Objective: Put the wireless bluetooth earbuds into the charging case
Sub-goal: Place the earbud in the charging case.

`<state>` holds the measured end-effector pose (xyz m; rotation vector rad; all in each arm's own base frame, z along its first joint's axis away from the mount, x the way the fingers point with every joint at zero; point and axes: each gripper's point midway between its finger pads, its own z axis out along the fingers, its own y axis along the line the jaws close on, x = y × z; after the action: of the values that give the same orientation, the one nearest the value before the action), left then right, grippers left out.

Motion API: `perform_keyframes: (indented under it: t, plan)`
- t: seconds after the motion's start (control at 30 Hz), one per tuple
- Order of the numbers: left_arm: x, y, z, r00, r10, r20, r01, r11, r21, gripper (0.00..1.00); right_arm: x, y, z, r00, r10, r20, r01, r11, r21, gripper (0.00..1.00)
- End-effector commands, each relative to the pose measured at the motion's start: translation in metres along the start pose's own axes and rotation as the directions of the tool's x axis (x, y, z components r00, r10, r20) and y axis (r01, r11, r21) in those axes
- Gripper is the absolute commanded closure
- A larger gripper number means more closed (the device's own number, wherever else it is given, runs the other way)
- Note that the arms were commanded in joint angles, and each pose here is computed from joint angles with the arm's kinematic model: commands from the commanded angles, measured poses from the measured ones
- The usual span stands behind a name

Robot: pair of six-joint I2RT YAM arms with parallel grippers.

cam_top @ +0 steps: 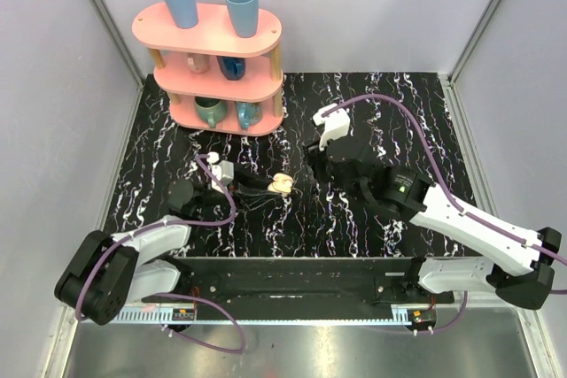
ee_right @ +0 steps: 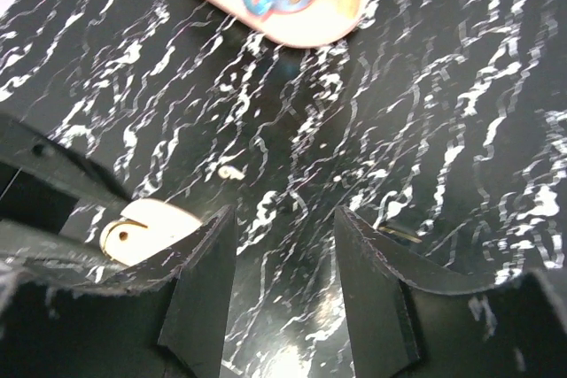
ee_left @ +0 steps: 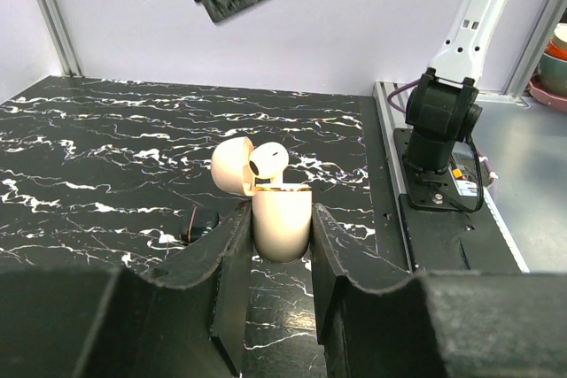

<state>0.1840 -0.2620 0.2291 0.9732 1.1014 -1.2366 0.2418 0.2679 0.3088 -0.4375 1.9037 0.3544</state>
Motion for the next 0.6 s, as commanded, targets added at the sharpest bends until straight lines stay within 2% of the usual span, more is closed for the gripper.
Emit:
perform_keyframes:
  t: [0.0, 0.57]
  plan:
    - [-0.041, -0.012, 0.003, 0.975, 0.186, 0.123, -0.192, 0.980, 0.043, 1.00, 0.020, 0.025, -0.002, 0.991, 0.113, -0.071, -0.121, 0.986, -0.118, 0.45]
    - [-0.038, -0.010, 0.003, 0.976, 0.186, 0.112, -0.191, 0.981, 0.037, 1.00, 0.028, 0.039, 0.000, 0.989, 0.125, -0.080, -0.139, 0.972, -0.192, 0.44]
